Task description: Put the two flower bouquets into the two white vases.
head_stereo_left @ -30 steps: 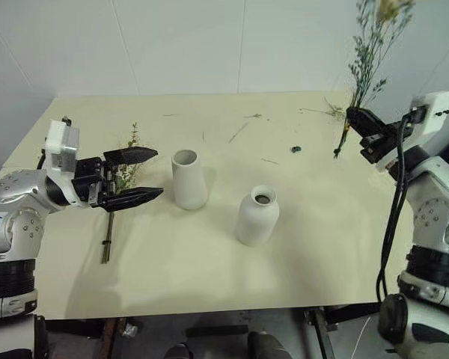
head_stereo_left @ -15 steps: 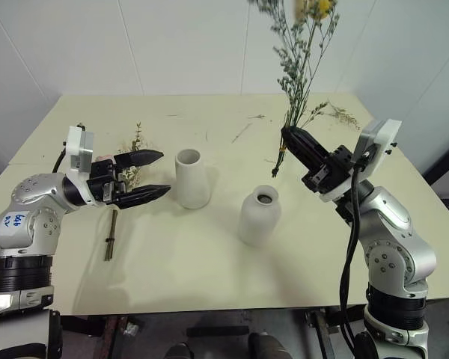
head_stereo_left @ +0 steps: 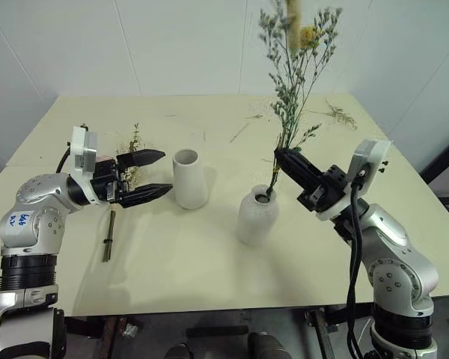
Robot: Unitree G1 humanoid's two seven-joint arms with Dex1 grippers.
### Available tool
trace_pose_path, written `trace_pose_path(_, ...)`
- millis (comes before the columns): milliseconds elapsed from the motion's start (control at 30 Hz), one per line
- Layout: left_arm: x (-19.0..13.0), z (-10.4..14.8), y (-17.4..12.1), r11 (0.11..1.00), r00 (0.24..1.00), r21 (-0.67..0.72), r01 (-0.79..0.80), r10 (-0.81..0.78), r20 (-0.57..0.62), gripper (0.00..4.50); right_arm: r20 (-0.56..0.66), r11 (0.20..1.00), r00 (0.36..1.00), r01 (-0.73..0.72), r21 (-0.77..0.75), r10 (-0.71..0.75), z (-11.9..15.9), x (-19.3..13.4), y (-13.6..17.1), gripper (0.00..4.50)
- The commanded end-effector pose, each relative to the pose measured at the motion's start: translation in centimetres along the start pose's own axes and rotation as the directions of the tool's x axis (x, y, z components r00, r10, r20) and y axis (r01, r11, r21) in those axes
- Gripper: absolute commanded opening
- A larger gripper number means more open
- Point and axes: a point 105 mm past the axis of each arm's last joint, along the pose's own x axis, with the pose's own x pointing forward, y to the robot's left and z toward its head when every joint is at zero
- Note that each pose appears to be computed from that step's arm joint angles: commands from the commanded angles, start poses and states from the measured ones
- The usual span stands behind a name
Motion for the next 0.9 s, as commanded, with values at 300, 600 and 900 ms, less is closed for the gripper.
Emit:
trace_pose_path(300,-0.6,1.4,0.4,0.997,0.999,0.062,-0.049,0.048,0.02,4.5,0.031,0.988,0.999,0.029,-0.151,-0.025,-1.0,-0.5,-0.8,0.71)
trace_pose_path(600,-2.0,1.7,1.1,0.991,0.994,0.085,-0.108,0.107,0.018,4.5,0.008,0.968,1.0,-0.009,-0.249,0.011,0.1,-1.8,-0.3,3.76)
trace_pose_path(900,-8.1,-0.2,5.8,0.9,0.838,0.15,-0.409,0.435,-0.33,4.5,-0.097,0.913,0.994,-0.002,-0.409,-0.041,4.1,-5.1,-3.0,4.49)
